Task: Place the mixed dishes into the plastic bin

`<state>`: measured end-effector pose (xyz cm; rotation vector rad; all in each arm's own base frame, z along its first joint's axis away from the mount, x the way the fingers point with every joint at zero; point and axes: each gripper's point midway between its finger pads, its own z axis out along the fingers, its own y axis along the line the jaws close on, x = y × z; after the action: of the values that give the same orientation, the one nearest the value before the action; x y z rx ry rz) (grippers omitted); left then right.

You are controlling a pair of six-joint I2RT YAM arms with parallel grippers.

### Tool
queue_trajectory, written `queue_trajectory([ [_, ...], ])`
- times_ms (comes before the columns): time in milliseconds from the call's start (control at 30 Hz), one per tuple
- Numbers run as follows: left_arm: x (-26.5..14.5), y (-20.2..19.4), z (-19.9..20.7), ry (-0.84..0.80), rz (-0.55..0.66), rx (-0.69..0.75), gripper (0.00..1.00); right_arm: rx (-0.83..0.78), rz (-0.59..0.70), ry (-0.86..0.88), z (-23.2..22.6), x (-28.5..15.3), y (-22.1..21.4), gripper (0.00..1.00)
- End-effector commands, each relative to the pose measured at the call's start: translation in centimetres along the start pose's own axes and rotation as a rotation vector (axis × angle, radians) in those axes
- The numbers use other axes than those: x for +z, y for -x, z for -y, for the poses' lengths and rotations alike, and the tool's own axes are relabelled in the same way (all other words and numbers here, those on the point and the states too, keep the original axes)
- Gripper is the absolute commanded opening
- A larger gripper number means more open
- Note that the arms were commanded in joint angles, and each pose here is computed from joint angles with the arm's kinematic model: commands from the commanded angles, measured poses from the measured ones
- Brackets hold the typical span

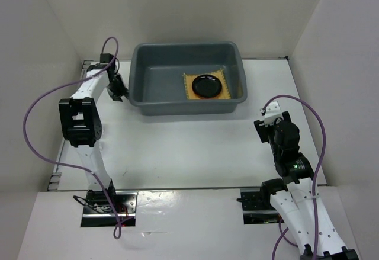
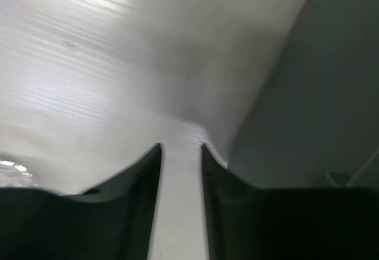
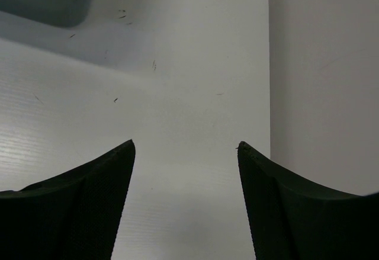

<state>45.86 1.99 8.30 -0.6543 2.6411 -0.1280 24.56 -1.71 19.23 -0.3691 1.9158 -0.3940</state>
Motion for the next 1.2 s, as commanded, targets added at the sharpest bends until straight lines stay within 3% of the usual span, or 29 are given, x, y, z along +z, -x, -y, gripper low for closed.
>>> queue_trajectory([
  [0,-3.2,1.0,0.9,-0.005,0.059,-0.021,0.46,0.017,0.05,-0.012,0.2,0.0,1.2,0.77],
  [167,-8.4,4.9,-2.0,0.099,0.206,-0.026,0.82,0.022,0.063,-0.027,0.6,-0.3,1.4,0.83],
  [200,-9.4,5.1,-2.6,0.131,0.216,-0.028,0.94,0.022,0.063,-0.027,0.6,-0.3,1.4,0.83],
  [267,-11.1,5.8,-4.3,0.234,0.263,-0.037,1.0,0.022,0.063,-0.027,0.6,-0.3,1.4,0.84],
  [400,-14.1,3.8,-6.8,0.377,0.302,-0.107,1.0,0.025,0.072,-0.03,0.7,-0.4,1.6,0.87],
  [500,-14.1,2.2,-7.5,0.345,0.314,-0.149,1.0,0.028,0.076,-0.042,0.9,-0.6,1.6,0.88],
  [667,-9.3,-2.3,-10.6,0.409,0.136,-0.173,1.0,0.036,0.102,-0.052,1.2,-0.9,2.1,0.89],
  [1167,-2.9,-7.6,-12.1,0.359,-0.026,-0.138,1.0,0.034,0.094,-0.049,1.1,-0.8,2.0,0.9],
])
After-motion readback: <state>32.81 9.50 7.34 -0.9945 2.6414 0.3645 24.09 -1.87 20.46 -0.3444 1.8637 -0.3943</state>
